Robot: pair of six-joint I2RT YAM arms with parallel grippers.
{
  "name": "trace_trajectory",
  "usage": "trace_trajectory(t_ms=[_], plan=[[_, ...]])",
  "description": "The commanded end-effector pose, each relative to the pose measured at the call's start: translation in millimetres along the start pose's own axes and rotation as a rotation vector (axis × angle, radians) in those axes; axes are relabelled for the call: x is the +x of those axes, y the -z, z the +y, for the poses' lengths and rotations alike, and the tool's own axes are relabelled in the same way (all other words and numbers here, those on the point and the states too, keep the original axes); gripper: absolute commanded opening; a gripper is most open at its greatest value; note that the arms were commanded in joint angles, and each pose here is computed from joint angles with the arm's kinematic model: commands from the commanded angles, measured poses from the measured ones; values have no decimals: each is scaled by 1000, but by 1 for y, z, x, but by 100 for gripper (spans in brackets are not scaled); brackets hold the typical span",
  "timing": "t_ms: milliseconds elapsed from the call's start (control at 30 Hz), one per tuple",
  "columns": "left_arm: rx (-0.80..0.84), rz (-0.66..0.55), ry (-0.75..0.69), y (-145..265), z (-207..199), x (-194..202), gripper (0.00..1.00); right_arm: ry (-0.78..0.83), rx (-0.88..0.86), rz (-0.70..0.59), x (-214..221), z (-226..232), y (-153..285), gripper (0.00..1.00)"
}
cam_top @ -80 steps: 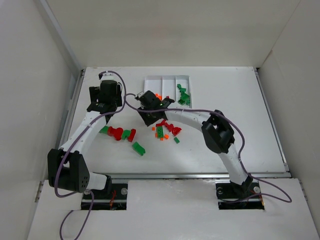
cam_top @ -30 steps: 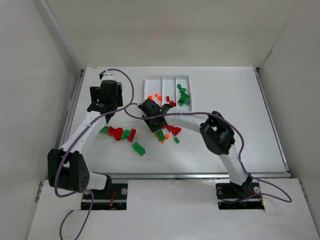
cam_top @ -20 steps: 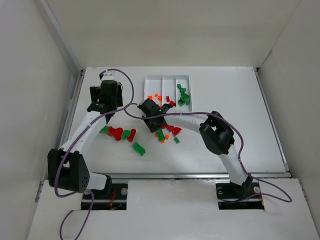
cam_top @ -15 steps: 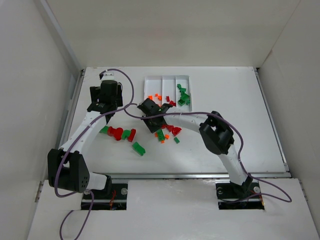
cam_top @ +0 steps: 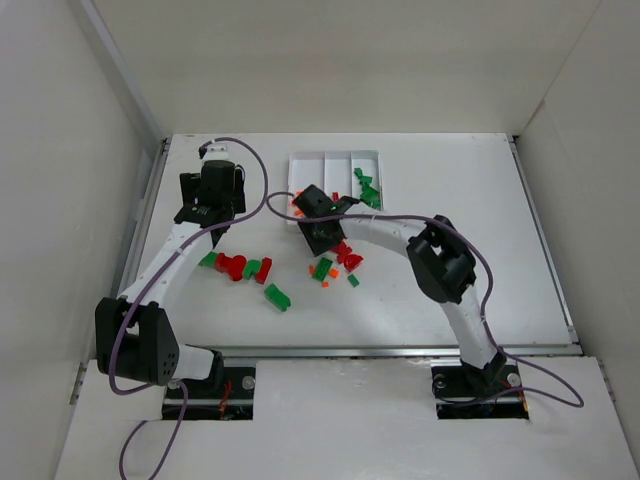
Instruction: Sort the legos into containers by color
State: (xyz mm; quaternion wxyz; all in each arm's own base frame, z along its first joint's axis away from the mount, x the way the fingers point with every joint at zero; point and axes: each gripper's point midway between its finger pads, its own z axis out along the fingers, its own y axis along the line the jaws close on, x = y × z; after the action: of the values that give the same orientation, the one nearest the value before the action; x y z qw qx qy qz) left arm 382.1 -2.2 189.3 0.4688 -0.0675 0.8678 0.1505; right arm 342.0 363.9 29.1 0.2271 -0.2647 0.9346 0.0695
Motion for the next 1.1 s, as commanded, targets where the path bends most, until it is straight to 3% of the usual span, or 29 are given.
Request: trace_trajectory(t_ms=[0,200,1067], plan=[[8,-34,11,5,1,-6,79,-116,29,-98,-38,-26,18,38],[-2,-43,7,5,3,-9,79,-202,49,-140,-62,-37,20,48],[-3,-36,-7,4,3,-5,79,-234,99,-67,-40,-45,-31,48]])
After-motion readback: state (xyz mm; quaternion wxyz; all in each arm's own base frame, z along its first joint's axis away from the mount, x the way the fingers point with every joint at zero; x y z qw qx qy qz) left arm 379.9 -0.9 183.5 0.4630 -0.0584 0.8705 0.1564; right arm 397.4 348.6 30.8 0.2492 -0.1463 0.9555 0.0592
